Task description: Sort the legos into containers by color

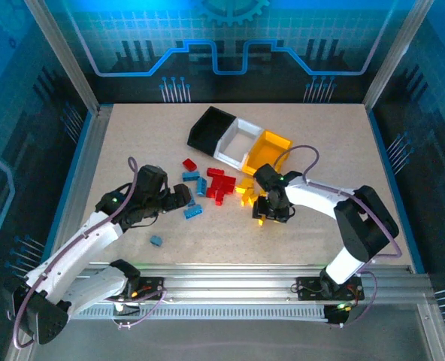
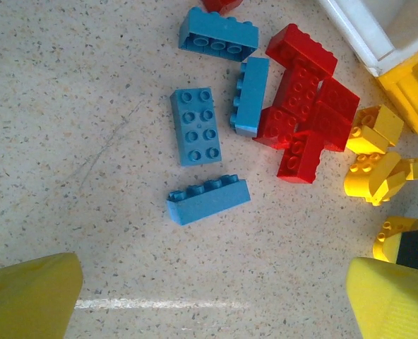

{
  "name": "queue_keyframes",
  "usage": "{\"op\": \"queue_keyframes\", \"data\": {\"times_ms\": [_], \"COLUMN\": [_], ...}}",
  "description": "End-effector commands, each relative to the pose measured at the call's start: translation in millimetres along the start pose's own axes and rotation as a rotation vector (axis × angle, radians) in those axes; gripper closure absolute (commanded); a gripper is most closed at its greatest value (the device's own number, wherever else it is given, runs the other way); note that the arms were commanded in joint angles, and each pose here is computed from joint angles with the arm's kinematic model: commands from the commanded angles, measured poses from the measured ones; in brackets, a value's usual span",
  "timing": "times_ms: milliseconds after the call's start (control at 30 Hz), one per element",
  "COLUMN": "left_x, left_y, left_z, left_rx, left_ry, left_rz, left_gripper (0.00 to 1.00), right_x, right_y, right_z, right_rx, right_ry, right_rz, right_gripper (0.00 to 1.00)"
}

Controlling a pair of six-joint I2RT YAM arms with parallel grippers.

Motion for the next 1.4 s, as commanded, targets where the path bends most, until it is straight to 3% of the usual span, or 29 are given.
{"op": "queue_keyframes", "data": {"times_ms": [0,433,1000,1367], "left_x": [-1,13,37,33], "left_y": [0,-8,-28,-21], "left_z": [-8,-6,0,-7], "left_rx": [0.001,0.008,-0.013,-0.009], "left_ry": [0.027,0.053,0.102,0.103], "left_rz": [-0.008,-0.03,-0.102,-0.095], "left_gripper": [0.03,0.06,0.07,0.06], "right_x": [1,-5,-52,-132], "right_y": [7,7,-16,27], "right_z": [6,5,9,69], "right_rx": [-0.003,-0.05,-0.01,0.01], "right_ry": [-0.033,-0.038,-0.102,-0.202], "right_rz": [-0.015,-0.004,0.124,0.295], "right_gripper": [0.43,0.72,0.81,0.82]}}
Point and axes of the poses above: each hand's point on the last joint's axis, 136 mm out from that joint toward the fingers, its own x axis out along the fingers, its own y axis along the line the jaws close on, z = x × y, the point moved 4 cm from there along -x, back along the fingers, and after that the axes turned 10 degrees about x, right-handed, at the moved point
